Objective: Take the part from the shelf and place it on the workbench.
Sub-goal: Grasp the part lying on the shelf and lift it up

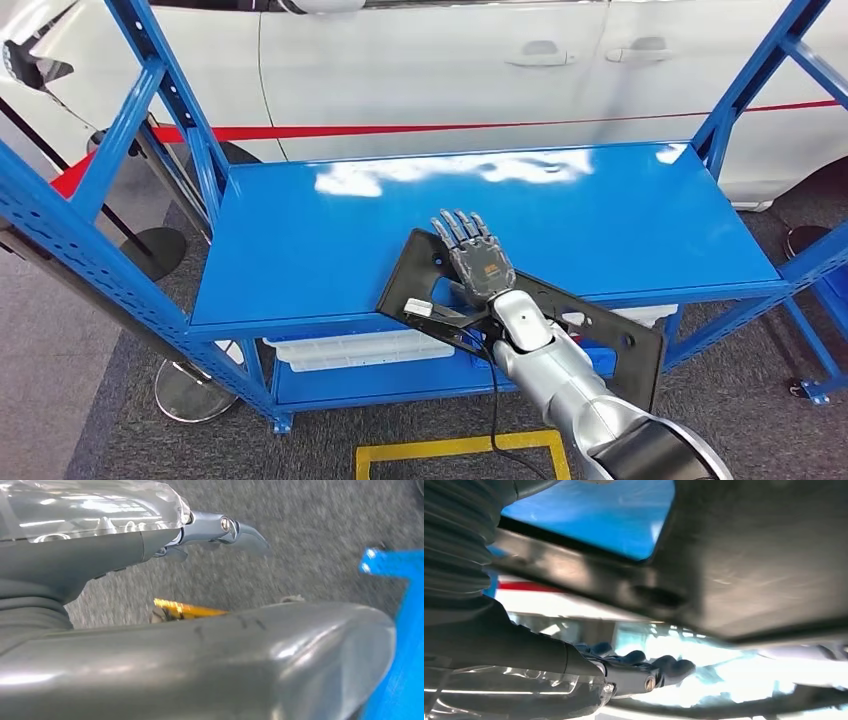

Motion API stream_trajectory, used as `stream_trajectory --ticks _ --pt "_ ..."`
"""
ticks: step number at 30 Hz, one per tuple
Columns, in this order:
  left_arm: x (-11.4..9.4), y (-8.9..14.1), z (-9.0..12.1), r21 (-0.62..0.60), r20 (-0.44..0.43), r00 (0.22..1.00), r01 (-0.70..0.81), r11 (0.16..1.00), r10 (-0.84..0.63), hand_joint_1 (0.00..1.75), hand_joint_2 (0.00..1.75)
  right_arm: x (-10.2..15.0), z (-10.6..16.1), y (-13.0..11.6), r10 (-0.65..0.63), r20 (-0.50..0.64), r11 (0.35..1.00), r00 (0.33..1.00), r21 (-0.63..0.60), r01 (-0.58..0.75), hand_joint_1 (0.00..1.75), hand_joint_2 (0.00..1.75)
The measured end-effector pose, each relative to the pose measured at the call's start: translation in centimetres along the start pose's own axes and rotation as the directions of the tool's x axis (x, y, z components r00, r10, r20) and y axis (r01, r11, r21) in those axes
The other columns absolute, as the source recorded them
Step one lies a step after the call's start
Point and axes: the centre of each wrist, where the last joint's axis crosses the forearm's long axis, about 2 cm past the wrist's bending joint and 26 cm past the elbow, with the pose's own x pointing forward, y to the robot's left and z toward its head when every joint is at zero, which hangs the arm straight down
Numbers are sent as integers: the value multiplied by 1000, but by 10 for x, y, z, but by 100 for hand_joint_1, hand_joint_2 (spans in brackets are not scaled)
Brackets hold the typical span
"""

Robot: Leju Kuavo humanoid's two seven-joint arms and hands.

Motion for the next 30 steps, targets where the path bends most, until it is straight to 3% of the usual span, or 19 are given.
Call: stream_trajectory --ticks 9,13,30 --pt "4 4 -3 -3 10 999 34 999 -34 0 0 -10 19 2 -107 -35 993 994 -61 105 0 175" --pt "7 4 -5 -3 8 999 44 999 -44 0 0 -12 23 2 -124 -52 990 991 -68 120 173 175" --pt "9 3 -6 0 -4 998 56 998 -56 0 0 -24 35 2 -225 -136 974 965 -48 221 175 175"
